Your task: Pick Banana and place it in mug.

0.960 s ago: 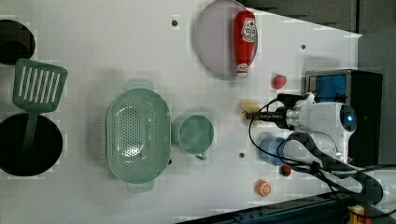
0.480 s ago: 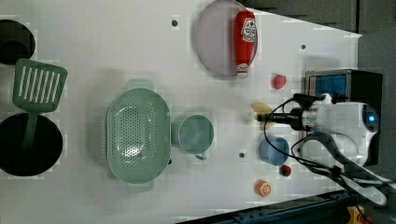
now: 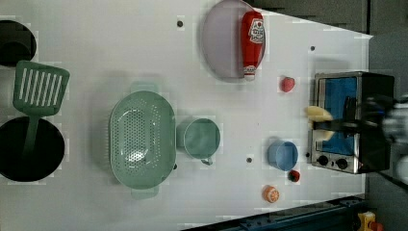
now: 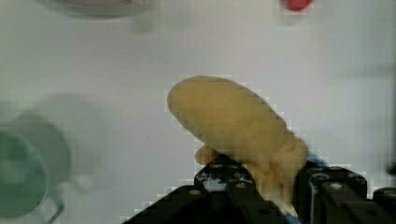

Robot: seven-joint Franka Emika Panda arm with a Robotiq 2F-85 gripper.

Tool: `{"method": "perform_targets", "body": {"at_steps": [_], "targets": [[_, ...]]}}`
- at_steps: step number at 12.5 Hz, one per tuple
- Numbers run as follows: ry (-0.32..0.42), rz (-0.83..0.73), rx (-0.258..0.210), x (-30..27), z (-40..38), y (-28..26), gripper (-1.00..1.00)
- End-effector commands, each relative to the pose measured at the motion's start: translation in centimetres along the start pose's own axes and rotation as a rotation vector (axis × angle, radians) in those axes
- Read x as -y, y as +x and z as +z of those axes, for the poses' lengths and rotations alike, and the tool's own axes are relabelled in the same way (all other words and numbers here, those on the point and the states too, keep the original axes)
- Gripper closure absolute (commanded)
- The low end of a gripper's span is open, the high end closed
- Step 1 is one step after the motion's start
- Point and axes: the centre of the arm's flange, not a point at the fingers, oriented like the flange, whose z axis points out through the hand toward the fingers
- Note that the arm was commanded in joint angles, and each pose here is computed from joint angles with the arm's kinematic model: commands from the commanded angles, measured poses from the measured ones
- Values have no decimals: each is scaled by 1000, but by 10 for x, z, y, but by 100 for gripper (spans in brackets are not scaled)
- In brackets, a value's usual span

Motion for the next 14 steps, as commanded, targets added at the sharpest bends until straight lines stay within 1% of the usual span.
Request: {"method": "perform_targets", "body": {"at_steps": [1, 3, 5, 8, 11, 12, 14], "targets": [[5, -7, -68, -8, -87, -5, 38], [-2, 7, -22, 4, -122, -13, 38], [-24, 45, 34, 37, -135, -21, 38], [-24, 97, 55, 110, -128, -33, 38], [-40, 202, 89, 183, -102, -46, 38], [-51, 222, 91, 205, -90, -49, 38], [-44, 248, 70, 243, -66, -50, 38]]}}
